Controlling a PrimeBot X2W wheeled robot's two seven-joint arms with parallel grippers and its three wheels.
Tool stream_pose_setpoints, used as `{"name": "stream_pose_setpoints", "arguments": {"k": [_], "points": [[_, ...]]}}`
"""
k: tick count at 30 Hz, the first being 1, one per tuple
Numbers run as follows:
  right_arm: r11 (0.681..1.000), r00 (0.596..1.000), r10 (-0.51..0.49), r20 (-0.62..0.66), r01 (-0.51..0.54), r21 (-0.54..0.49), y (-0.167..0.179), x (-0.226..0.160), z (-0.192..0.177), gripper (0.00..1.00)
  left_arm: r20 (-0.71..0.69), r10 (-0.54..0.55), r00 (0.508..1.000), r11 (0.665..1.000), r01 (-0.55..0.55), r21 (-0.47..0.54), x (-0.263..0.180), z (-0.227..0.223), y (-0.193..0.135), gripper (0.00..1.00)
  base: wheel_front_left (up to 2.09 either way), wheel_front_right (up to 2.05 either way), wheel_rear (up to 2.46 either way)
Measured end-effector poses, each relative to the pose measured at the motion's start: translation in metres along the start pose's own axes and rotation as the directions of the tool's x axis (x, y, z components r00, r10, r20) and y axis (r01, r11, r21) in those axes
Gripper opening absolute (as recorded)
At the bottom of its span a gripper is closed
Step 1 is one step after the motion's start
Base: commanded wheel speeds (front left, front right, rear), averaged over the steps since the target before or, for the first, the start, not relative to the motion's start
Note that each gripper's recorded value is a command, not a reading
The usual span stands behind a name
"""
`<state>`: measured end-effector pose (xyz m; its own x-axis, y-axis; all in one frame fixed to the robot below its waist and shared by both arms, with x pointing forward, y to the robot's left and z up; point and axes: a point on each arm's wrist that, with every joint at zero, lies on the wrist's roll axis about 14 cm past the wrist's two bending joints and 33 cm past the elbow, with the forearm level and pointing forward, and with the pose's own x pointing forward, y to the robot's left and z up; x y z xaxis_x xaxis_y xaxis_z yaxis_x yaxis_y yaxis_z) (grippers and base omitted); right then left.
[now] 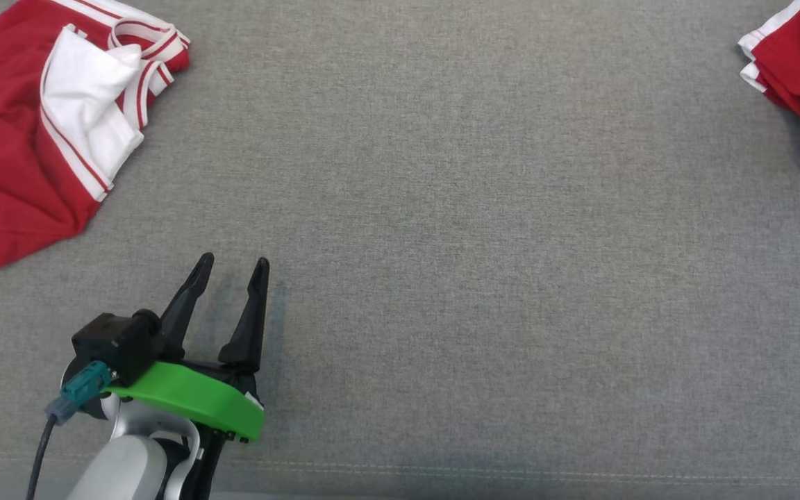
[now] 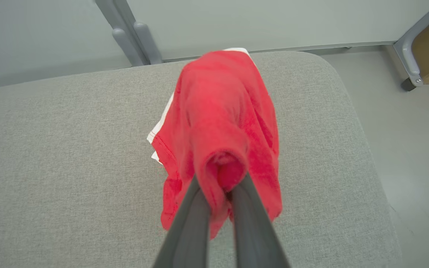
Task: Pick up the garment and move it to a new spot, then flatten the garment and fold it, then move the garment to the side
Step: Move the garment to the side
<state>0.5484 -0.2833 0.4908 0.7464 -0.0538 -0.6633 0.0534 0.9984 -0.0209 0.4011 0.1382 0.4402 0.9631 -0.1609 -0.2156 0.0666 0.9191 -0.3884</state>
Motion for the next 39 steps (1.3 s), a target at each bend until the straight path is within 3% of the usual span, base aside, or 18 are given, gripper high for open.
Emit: {"name": "stream_pose_setpoints", "arguments": {"k": [10, 21, 22, 23, 24, 25, 26, 27, 28, 33, 39], "points": [[0.986, 0.992, -0.109, -0.057, 0.115, 0.116, -0.048, 0.019, -0.058, 0.0, -0.027, -0.098, 0.995, 0.995, 0.098, 0.007, 0.036, -0.01, -0.022, 1.0, 0.0, 0.0, 0.0], [0.94, 0.969, -0.239, -0.065, 0.248, 0.234, -0.099, 0.007, -0.105, 0.01, -0.111, -0.164, 0.98, 0.985, 0.168, 0.026, 0.057, -0.037, -0.033, 1.0, 0.0, 0.0, 0.0], [0.936, 0.966, -0.248, -0.069, 0.258, 0.24, -0.102, 0.005, -0.11, 0.1, -0.118, -0.171, 0.978, 0.984, 0.175, 0.024, 0.059, -0.04, -0.035, 1.0, 0.0, 0.0, 0.0], [0.932, 0.963, -0.257, -0.077, 0.268, 0.245, -0.105, 0.004, -0.116, 0.09, -0.127, -0.178, 0.976, 0.983, 0.182, 0.023, 0.06, -0.043, -0.036, 1.0, 0.0, 0.0, 0.0], [0.925, 0.96, -0.267, -0.087, 0.28, 0.256, -0.109, 0.002, -0.122, 0.15, -0.132, -0.184, 0.974, 0.982, 0.189, 0.022, 0.061, -0.044, -0.038, 1.0, 0.0, 0.0, 0.0], [0.919, 0.956, -0.28, -0.093, 0.294, 0.262, -0.114, 0.0, -0.127, 0.36, -0.139, -0.19, 0.972, 0.981, 0.195, 0.02, 0.062, -0.046, -0.04, 1.0, 0.0, 0.0, 0.0], [0.915, 0.951, -0.294, -0.094, 0.309, 0.261, -0.118, -0.002, -0.131, 0.86, -0.146, -0.196, 0.97, 0.98, 0.2, 0.018, 0.063, -0.049, -0.041, 1.0, 0.0, 0.0, 0.0], [0.909, 0.945, -0.314, -0.093, 0.328, 0.257, -0.124, -0.005, -0.134, 0.86, -0.151, -0.201, 0.968, 0.978, 0.206, 0.017, 0.064, -0.05, -0.043, 1.0, 0.0, 0.0, 0.0], [0.902, 0.938, -0.335, -0.093, 0.348, 0.255, -0.13, -0.008, -0.137, 1.0, -0.155, -0.206, 0.966, 0.977, 0.212, 0.018, 0.065, -0.052, -0.044, 1.0, 0.0, 0.0, 0.0], [0.871, 0.903, -0.418, -0.099, 0.429, 0.241, -0.157, -0.022, -0.152, 1.0, -0.168, -0.224, 0.96, 0.973, 0.229, 0.014, 0.068, -0.057, -0.05, 1.0, 0.0, 0.0, 0.0], [0.856, 0.888, -0.453, -0.075, 0.457, 0.243, -0.165, -0.03, -0.158, 1.0, -0.162, -0.225, 0.961, 0.973, 0.231, 0.013, 0.068, -0.055, -0.053, 1.0, 0.0, 0.0, 0.0]]}}
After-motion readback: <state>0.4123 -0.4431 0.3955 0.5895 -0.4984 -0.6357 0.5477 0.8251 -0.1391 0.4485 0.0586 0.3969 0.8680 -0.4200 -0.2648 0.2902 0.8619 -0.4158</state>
